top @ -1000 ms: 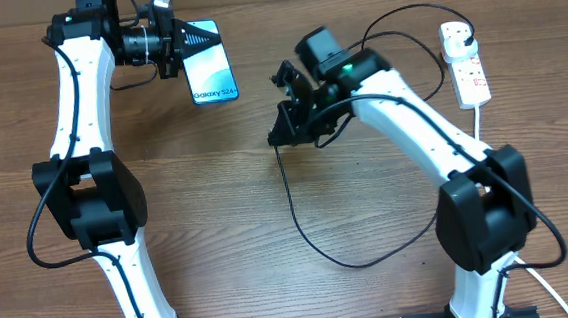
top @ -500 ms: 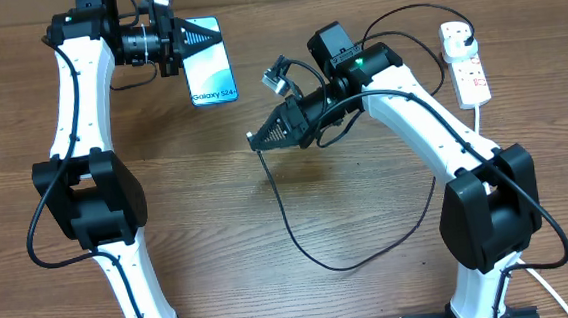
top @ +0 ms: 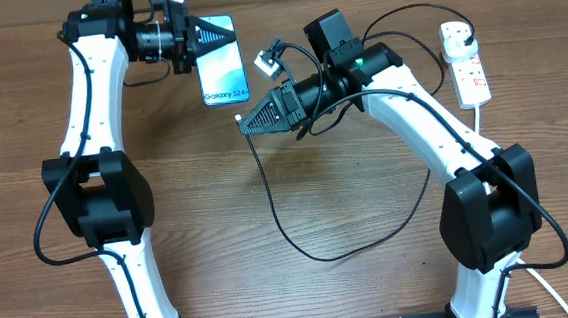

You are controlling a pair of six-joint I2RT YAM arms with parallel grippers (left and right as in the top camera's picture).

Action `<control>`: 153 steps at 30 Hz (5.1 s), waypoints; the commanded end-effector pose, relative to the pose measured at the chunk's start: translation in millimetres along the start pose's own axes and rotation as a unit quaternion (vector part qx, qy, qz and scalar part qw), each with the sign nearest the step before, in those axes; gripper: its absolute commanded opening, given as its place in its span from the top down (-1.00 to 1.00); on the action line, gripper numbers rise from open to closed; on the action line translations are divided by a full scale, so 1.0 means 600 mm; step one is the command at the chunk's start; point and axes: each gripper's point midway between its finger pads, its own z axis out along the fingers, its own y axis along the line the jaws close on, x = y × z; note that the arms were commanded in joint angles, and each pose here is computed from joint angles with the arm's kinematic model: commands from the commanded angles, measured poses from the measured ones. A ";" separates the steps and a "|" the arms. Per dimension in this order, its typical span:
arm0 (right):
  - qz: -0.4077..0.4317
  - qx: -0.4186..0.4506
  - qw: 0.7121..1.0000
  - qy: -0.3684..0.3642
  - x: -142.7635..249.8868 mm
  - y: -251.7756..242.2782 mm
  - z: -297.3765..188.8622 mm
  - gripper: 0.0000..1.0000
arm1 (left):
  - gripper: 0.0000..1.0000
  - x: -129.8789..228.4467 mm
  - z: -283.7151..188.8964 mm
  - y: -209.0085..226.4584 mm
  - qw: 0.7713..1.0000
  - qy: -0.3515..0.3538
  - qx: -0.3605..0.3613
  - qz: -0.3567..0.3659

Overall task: Plug charger to phone and switch on socket
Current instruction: 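Lift the plug with the right gripper toward the phone's bottom port, then align and push the USB-C plug into the phone's bottom port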

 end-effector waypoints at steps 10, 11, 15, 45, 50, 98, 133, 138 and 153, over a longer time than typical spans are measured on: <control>0.057 0.011 0.998 -0.027 -0.038 -0.008 0.002 0.92 | 0.91 -0.009 -0.006 -0.054 0.999 0.004 0.053 0.004; 0.055 0.013 0.998 -0.030 -0.040 -0.009 0.002 0.92 | 0.91 -0.010 -0.006 -0.055 0.999 0.004 0.054 0.002; 0.051 0.017 0.998 -0.032 -0.042 -0.011 0.002 0.92 | 0.91 -0.012 -0.007 -0.060 0.998 0.005 0.060 0.007; -0.045 -0.007 0.998 -0.052 -0.077 0.018 -0.001 0.92 | 0.91 -0.025 -0.043 -0.104 0.992 0.019 0.124 0.031; -0.053 -0.008 0.997 -0.054 -0.080 0.020 -0.002 0.92 | 0.91 -0.026 -0.042 -0.103 0.992 0.020 0.123 0.023; -0.132 0.049 0.985 -0.097 -0.113 -0.004 -0.013 0.92 | 0.91 -0.037 -0.021 -0.103 0.993 0.006 0.103 0.051; -0.101 0.059 0.987 -0.113 -0.125 -0.008 -0.016 0.92 | 0.91 -0.041 -0.016 -0.115 0.993 0.009 0.107 0.058; -0.099 0.059 0.987 -0.113 -0.125 -0.009 -0.016 0.92 | 0.91 -0.039 -0.016 -0.118 0.992 0.012 0.111 0.062; -0.079 0.059 0.988 -0.118 -0.128 -0.009 -0.016 0.92 | 0.91 -0.035 -0.009 -0.124 0.990 0.019 0.115 0.074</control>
